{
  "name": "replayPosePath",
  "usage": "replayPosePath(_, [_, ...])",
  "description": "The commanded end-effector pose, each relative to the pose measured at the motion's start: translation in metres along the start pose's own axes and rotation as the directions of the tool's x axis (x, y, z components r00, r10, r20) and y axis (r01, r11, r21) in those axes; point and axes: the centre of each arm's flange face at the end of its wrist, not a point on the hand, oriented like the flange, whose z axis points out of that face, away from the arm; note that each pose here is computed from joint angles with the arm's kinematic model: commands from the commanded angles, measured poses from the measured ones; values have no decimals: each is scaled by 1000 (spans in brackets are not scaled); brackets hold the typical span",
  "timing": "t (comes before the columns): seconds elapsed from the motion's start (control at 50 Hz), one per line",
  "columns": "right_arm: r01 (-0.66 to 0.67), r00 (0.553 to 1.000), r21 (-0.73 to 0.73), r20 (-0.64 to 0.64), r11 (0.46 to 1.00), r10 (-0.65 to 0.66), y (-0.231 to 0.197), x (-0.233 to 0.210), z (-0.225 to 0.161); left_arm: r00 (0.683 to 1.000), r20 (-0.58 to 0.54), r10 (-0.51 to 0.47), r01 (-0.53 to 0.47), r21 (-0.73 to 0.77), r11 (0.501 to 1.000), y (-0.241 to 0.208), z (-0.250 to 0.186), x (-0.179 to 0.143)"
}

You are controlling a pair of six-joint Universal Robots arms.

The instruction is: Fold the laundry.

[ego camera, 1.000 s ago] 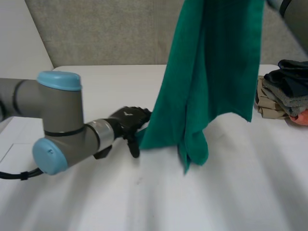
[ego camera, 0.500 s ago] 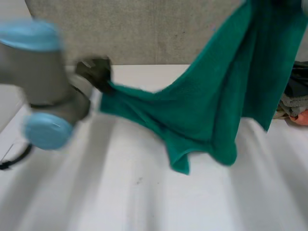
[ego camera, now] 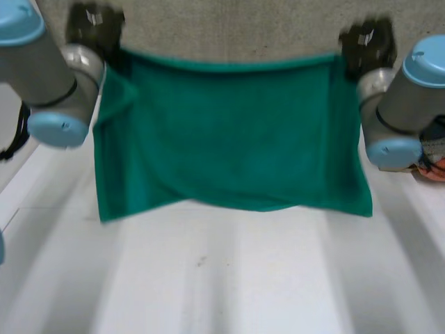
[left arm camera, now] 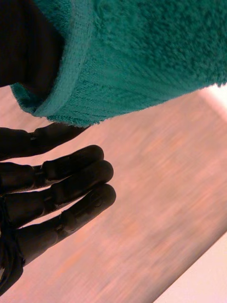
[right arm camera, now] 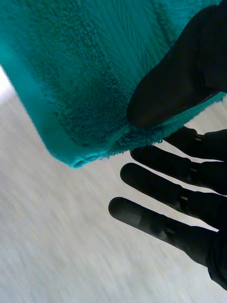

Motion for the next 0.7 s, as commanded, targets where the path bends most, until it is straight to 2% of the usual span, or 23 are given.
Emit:
replayPosePath(0.02, [-26,951,374,-276,927,138,-85,52,34,964,234,-124,-4,480,878,-99,26,-52])
replayPosePath(0.08, [-27,943,413,-291,910,160,-93,62,36,960,241,-144,3,505,863,-102,27,-62])
replayPosePath(0.18, [-35,965,362,-229,931,125,-83,57,31,976,175,-132,62,358,932,-67,20,-59])
replayPosePath(0.28, [-55,994,185,-88,981,72,-44,38,11,989,82,-122,111,132,985,-2,0,-42])
replayPosePath(0.34, [-59,998,89,2,994,59,-24,25,-6,993,33,-112,111,19,994,33,-14,-29])
replayPosePath(0.36, [-61,996,21,68,998,59,-8,15,-20,995,-8,-96,96,-59,994,57,-26,-19])
replayPosePath(0.42, [-54,985,-72,162,996,65,16,-2,-41,995,-76,-62,49,-166,985,94,-44,-4])
replayPosePath(0.52, [-12,948,-289,301,957,104,82,-34,-86,972,-230,42,-118,-326,938,161,-82,19])
replayPosePath(0.58, [19,941,-350,324,937,102,104,-39,-96,959,-267,93,-184,-342,921,178,-87,21])
replayPosePath(0.6, [37,938,-372,333,927,96,112,-41,-100,948,-286,138,-234,-338,911,184,-87,21])
replayPosePath(0.7, [48,934,-413,342,910,106,116,-38,-105,927,-305,219,-317,-326,891,188,-83,17])
